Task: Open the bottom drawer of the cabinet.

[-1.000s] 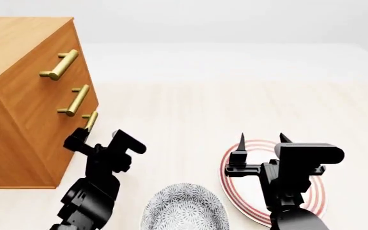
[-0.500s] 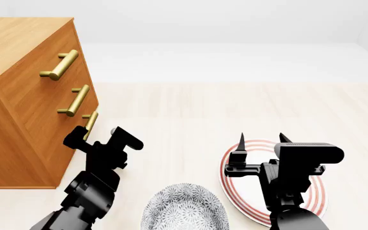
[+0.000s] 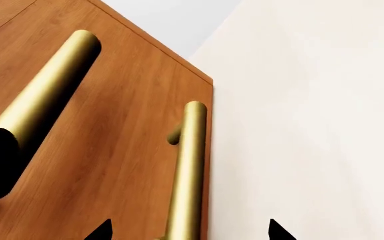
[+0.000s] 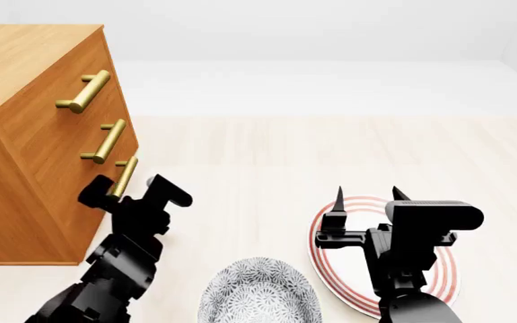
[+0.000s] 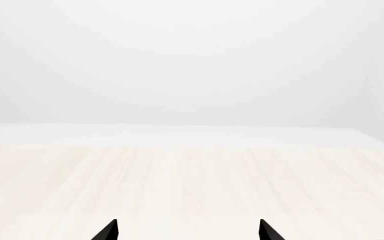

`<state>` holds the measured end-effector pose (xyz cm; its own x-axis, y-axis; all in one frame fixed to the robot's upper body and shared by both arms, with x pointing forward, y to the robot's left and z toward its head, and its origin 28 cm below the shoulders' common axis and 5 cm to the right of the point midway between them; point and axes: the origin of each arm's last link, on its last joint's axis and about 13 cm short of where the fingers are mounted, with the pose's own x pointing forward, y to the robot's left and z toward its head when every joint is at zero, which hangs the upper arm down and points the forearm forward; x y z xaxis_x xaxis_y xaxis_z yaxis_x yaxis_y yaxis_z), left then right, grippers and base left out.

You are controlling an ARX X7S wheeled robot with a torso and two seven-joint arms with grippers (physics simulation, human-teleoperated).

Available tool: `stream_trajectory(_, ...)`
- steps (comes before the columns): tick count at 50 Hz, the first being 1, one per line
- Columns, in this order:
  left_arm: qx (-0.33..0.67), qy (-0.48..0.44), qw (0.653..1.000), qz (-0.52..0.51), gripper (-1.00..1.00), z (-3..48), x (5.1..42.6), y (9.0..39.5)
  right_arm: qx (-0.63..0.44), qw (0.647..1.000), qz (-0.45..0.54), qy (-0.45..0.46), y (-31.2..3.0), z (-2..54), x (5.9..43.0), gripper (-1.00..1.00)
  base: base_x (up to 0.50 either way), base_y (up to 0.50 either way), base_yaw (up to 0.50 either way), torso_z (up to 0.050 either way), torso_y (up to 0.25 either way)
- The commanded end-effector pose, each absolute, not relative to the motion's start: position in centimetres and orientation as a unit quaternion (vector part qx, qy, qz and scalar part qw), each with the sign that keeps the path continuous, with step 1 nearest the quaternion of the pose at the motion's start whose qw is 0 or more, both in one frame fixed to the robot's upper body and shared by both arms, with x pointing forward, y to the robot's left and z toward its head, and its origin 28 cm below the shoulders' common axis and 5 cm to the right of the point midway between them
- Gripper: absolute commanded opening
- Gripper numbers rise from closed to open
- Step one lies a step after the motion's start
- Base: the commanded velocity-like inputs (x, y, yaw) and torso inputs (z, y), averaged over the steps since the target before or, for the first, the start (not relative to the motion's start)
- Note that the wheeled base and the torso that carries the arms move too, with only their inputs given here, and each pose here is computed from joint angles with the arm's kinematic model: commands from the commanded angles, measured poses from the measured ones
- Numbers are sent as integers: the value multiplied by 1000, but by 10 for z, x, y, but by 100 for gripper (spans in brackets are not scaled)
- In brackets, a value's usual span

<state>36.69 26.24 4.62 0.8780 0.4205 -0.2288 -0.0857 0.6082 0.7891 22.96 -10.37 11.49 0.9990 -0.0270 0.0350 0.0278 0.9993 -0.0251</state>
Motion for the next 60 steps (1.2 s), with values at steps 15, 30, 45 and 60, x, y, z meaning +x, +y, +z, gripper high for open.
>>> stream_trajectory(15, 443, 244, 846, 168, 100, 41, 359, 279, -9, 1000, -15, -16, -104, 112, 229, 100, 0, 0, 0, 0, 0)
stream_trajectory(30, 446, 249, 842, 171, 100, 42, 358, 280, -10, 1000, -16, -17, -105, 114, 228, 100, 0, 0, 0, 0, 0)
stream_trajectory(45, 449, 244, 842, 172, -100, 41, 358, 280, -10, 1000, -16, -18, -104, 114, 229, 100, 0, 0, 0, 0, 0)
stream_trajectory(60, 453, 221, 849, 157, -100, 44, 363, 272, -8, 1000, -14, -17, -104, 113, 229, 100, 1, 0, 0, 0, 0)
